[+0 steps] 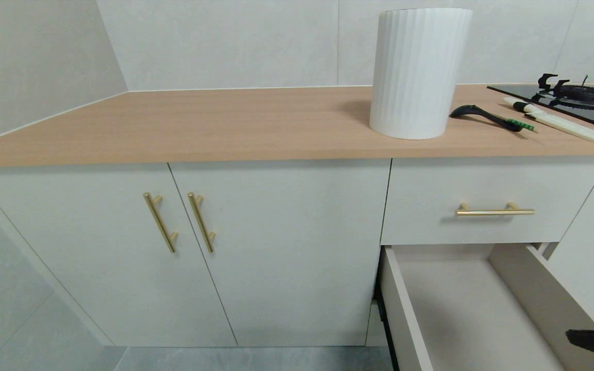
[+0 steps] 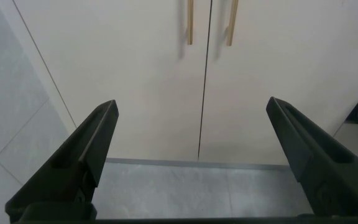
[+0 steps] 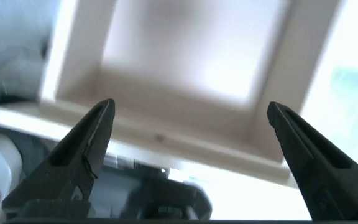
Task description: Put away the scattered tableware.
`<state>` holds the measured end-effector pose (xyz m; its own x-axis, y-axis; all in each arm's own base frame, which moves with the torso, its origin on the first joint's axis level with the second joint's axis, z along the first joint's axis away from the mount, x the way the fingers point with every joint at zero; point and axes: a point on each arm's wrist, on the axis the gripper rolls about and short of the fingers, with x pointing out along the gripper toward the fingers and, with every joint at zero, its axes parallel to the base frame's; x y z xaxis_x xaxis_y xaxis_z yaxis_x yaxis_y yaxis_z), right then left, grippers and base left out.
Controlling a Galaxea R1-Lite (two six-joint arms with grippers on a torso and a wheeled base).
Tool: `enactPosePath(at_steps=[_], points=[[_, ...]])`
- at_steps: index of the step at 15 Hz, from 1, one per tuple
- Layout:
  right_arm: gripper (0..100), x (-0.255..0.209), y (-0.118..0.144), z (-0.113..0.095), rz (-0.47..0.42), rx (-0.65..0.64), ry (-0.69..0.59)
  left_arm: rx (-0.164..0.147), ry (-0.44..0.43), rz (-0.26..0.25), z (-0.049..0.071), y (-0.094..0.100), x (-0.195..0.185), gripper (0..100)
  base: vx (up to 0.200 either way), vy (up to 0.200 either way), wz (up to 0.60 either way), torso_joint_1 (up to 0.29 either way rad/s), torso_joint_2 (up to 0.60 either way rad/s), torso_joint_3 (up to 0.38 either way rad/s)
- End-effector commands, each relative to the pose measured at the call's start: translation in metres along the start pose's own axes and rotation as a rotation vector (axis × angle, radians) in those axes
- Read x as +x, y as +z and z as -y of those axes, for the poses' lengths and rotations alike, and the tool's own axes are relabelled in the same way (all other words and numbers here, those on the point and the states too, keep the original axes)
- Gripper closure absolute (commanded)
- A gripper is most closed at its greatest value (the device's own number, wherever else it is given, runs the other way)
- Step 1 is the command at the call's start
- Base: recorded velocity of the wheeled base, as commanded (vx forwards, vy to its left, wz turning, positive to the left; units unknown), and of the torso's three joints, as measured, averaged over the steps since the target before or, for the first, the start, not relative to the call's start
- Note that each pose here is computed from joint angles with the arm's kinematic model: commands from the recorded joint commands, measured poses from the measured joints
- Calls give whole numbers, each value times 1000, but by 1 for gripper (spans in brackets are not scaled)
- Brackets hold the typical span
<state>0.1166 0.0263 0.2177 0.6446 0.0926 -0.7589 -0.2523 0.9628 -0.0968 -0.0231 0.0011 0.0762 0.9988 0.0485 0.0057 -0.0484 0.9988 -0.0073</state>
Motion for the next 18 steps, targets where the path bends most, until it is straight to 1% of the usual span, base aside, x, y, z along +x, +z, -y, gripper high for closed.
enactPosePath(at_steps=[1, 3, 6, 9, 14, 18], points=[[0, -13, -3, 1, 64, 7, -9, -1, 1, -1, 0, 0, 0, 0, 0, 0, 0, 0, 0, 0], [0, -15, -2, 1, 83, 7, -10, -1, 1, -1, 0, 0, 0, 0, 0, 0, 0, 1, -77, -77], [0, -20, -4, 1, 105, 7, -12, -1, 1, -1, 0, 0, 0, 0, 0, 0, 0, 33, -211, -302], [0, -21, -5, 1, 109, 5, -13, -1, 1, -1, 0, 0, 0, 0, 0, 0, 0, 74, -522, -347], [0, -21, -4, 1, 111, 4, -13, -1, 1, -1, 0, 0, 0, 0, 0, 0, 0, 132, -468, -337], [0, -21, 5, 2, 163, -5, -19, -1, 1, -1, 0, 0, 0, 0, 0, 0, 0, 144, -433, -286]])
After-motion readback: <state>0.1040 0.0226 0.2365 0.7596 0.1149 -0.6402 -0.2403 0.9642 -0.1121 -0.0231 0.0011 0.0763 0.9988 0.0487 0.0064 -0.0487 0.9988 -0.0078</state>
